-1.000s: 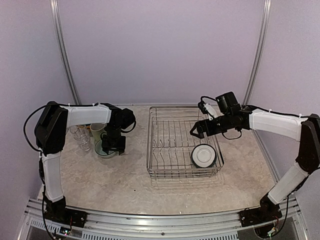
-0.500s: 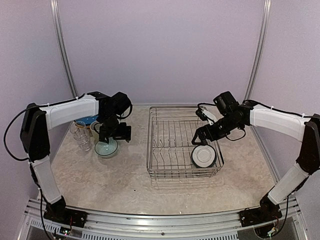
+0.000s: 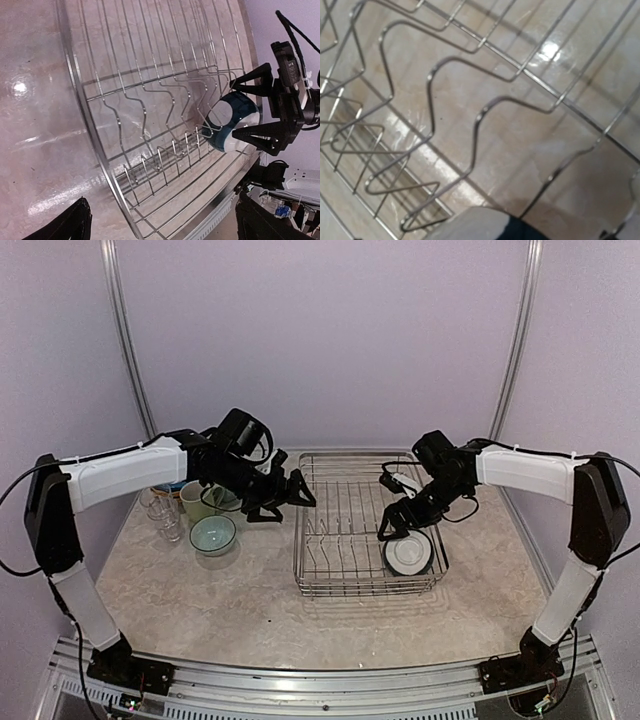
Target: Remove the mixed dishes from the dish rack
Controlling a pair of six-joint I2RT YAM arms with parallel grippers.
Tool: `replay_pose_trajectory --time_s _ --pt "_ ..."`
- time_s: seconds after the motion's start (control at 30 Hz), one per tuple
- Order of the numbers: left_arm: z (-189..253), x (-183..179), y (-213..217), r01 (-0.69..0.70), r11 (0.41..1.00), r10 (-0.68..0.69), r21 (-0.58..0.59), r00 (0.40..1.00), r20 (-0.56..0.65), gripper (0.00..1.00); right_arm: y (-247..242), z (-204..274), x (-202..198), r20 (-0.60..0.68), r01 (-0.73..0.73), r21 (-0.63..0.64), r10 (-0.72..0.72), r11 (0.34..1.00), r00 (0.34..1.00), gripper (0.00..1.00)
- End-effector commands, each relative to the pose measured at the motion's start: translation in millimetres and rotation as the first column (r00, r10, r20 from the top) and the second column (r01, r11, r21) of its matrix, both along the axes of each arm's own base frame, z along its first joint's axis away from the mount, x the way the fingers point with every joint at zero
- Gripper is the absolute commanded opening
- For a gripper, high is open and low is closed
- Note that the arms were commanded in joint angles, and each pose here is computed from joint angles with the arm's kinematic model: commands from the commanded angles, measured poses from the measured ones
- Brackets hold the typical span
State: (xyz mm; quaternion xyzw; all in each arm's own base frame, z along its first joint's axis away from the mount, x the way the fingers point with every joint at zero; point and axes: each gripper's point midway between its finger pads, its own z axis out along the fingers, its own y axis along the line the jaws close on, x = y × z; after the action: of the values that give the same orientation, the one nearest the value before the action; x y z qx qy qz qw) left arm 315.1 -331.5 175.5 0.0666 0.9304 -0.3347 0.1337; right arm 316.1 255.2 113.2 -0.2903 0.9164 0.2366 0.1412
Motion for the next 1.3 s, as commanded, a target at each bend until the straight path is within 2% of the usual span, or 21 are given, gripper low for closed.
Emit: replay_pose_trajectory --time_s 0.0,0.3,0.53,0.8,1.03,1.27 --pt "5 -3 -41 0.079 0.982 -0.085 -0.171 0.996 -0.032 0.94 -1 2 -29 -0.101 -0.026 0.045 0.031 0.999 0.994 1.0" --pt "-25 13 -57 0.052 0.986 -0.067 -0.157 0.994 -0.091 0.8 6 25 -57 -0.111 -0.068 0.104 0.079 0.992 0.991 0.94" --pt "-36 18 -59 0.036 0.99 -0.051 -0.139 0.993 -0.109 0.72 -3 24 -74 -0.123 -0.085 0.088 0.096 0.992 0.988 0.88" --pt "-38 22 -60 0.035 0.992 -0.048 -0.124 0.993 -0.108 0.68 -5 27 -94 -0.129 -0.102 0.144 0.121 0.984 0.984 0.8" --pt "-44 26 -66 0.034 0.99 -0.052 -0.137 0.991 -0.122 0.56 10 39 -98 -0.148 -0.08 0.274 0.125 0.958 0.981 0.72" --pt "-48 28 -67 0.03 0.991 -0.047 -0.131 0.991 -0.127 0.47 20 29 -106 -0.211 -0.055 0.363 0.139 0.93 0.967 0.65"
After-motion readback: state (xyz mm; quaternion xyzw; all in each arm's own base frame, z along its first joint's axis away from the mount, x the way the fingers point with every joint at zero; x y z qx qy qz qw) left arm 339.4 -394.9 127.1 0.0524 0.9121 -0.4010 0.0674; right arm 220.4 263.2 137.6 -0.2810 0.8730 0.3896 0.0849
